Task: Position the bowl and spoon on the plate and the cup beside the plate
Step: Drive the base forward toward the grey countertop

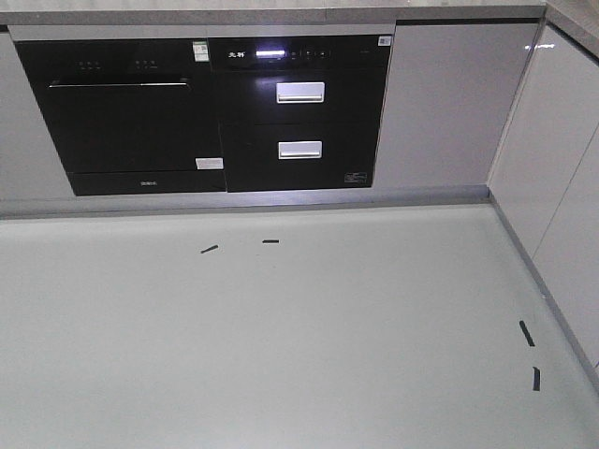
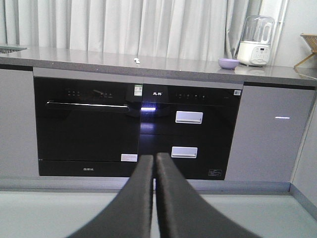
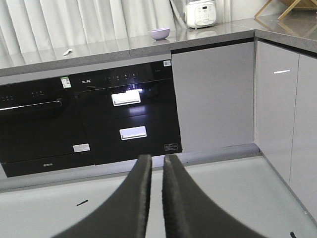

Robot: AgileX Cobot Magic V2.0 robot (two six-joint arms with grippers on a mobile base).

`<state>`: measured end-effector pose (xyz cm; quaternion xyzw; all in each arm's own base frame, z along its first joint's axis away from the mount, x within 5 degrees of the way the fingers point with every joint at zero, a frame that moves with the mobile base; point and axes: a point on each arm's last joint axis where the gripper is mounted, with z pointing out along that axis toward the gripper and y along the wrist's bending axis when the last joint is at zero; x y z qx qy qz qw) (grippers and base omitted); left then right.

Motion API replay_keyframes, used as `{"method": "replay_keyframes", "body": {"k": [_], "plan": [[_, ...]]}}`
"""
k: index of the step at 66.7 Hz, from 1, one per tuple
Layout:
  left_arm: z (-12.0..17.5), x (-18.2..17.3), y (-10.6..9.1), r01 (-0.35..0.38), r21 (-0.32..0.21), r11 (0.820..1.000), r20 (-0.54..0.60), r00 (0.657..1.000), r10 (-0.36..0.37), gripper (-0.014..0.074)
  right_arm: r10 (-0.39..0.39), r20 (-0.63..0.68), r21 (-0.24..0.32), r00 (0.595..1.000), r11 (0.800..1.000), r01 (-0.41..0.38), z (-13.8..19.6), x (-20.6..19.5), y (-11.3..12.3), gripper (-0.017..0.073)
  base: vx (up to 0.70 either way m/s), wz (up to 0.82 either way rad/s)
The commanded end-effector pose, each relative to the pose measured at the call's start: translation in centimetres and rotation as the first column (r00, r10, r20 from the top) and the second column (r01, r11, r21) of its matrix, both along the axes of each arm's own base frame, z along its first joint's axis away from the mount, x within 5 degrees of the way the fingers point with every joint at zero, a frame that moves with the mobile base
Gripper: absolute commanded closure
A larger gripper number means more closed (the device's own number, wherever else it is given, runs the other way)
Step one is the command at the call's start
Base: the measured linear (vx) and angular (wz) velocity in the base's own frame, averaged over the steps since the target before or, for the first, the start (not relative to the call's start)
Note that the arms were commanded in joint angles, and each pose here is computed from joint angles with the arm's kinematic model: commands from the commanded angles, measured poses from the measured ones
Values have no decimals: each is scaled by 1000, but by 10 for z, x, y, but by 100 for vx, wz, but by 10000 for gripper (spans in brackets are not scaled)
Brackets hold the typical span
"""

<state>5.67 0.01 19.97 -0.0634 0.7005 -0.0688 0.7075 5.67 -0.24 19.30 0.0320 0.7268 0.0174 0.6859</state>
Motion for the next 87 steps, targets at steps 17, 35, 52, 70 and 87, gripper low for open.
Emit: {"method": "replay_keyframes", "body": {"k": [17,35,52,70,87], "plan": [[-3,0,-2,19,-16,1000,60,998,-18,599,19,64,-12,998,1000,-18,1,0,2,489,10,-1],[-3,0,-2,19,-16,1000,60,998,-18,599,19,64,-12,998,1000,-18,1,0,2,489,8,13],[-3,0,-2,19,-16,1000,60,998,-18,599,19,64,-12,998,1000,-18,1,0,2,489,7,8],[-3,0,-2,19,-16,1000,60,998,-18,599,19,64,-12,998,1000,-18,1,0,2,489,8,-3],[-3,0,-2,19,-16,1000,60,998,-18,599,19,64,-12,998,1000,-18,1,0,2,489,12,-3]]}}
